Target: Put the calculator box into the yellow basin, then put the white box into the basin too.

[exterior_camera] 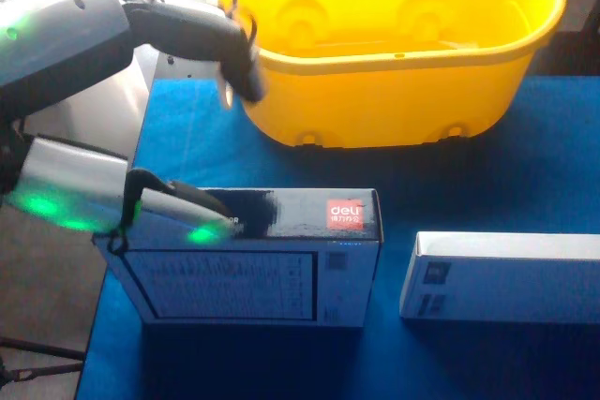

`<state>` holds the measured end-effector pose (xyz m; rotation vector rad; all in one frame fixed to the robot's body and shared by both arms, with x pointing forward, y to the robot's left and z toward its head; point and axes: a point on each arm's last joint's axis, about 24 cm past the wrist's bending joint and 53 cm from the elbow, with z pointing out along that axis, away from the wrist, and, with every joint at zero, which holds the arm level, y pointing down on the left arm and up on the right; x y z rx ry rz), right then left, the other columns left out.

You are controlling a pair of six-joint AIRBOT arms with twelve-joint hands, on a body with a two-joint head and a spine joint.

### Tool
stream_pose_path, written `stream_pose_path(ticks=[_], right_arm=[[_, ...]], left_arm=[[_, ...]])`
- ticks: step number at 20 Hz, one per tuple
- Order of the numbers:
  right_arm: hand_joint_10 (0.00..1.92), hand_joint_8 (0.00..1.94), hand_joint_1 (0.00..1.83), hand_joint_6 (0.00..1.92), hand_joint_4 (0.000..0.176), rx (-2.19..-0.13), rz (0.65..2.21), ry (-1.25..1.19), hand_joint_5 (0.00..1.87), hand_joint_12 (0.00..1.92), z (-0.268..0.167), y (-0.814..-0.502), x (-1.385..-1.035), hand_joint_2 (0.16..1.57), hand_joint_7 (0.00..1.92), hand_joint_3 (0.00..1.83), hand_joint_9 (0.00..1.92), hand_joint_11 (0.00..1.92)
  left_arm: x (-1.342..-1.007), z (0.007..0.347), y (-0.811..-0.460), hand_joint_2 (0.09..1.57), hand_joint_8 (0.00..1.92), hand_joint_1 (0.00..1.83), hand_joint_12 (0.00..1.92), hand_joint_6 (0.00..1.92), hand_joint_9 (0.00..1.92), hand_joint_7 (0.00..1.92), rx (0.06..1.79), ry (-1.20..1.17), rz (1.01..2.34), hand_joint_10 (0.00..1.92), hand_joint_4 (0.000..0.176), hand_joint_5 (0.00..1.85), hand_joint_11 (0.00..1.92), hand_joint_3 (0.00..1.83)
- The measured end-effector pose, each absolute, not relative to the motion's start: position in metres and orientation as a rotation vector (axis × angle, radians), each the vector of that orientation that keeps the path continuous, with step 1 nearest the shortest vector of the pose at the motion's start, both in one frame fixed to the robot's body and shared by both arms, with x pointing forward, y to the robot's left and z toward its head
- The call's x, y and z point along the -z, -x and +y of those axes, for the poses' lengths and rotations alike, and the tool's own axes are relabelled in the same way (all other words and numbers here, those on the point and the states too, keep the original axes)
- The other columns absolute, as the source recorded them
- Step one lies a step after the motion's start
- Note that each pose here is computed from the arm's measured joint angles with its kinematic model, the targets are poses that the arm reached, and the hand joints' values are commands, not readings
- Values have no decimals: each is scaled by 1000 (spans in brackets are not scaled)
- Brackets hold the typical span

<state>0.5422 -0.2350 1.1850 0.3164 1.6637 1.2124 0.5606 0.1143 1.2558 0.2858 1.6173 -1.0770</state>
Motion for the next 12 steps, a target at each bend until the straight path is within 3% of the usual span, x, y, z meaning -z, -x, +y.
stream_pose_path(ticks=[3,7,8,11,12], right_arm=[[854,455,718,360,0,-1211,1665,-316,505,1359,-235,-542,-1185,794,425,7,263,89],[804,377,692,295,0,-1212,1665,-323,575,1388,-235,-542,-1183,794,496,0,297,87],[755,317,680,241,0,-1213,1667,-333,581,1349,-236,-543,-1180,773,535,0,332,97],[289,45,644,69,0,-1200,1713,-371,574,1161,-236,-544,-1160,713,558,0,373,5],[273,36,677,52,0,-1193,1729,-377,577,1228,-236,-543,-1154,719,587,0,440,21]], left_arm=[[-1258,114,-560,839,305,676,1438,46,99,351,1083,-288,1609,805,0,579,0,2],[-1250,114,-562,849,155,611,1345,14,193,426,1067,-281,1641,623,0,601,0,1],[-1242,114,-563,846,130,599,1352,14,229,448,1066,-269,1667,605,0,615,0,0],[-1216,113,-567,870,52,580,1288,6,295,477,1050,-258,1741,458,0,627,0,1],[-1209,114,-570,866,20,671,1233,0,294,448,1044,-242,1758,375,0,586,0,0]])
